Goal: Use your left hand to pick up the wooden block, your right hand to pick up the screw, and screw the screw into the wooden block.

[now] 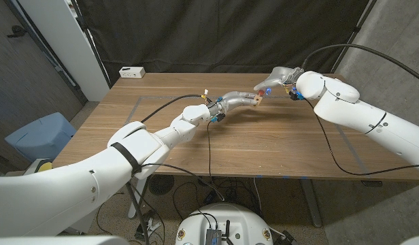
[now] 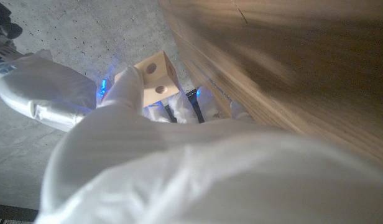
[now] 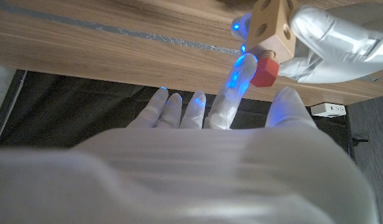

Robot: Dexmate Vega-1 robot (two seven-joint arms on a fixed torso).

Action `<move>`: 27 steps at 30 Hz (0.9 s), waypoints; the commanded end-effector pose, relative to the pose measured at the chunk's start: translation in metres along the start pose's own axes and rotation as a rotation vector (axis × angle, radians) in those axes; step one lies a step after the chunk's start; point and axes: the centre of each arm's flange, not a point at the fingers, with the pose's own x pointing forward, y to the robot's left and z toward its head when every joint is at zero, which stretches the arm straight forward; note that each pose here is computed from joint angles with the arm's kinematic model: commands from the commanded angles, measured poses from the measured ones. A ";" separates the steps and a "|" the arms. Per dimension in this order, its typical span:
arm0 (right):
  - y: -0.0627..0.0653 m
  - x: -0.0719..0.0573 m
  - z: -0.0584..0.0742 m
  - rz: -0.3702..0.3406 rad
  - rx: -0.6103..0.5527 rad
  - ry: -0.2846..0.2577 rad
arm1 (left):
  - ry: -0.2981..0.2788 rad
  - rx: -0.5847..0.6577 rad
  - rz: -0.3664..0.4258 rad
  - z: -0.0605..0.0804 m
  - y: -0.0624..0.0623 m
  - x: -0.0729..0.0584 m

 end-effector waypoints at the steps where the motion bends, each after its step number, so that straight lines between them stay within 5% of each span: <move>1: -0.005 -0.009 -0.005 0.015 0.001 0.017 | -0.009 0.004 -0.004 0.000 -0.001 -0.001; 13: -0.010 -0.021 -0.004 -0.016 0.033 -0.025 | -0.021 0.003 -0.006 0.001 -0.001 -0.003; 27: 0.002 -0.030 -0.023 -0.101 0.236 -0.062 | -0.021 -0.003 0.009 0.001 0.003 -0.004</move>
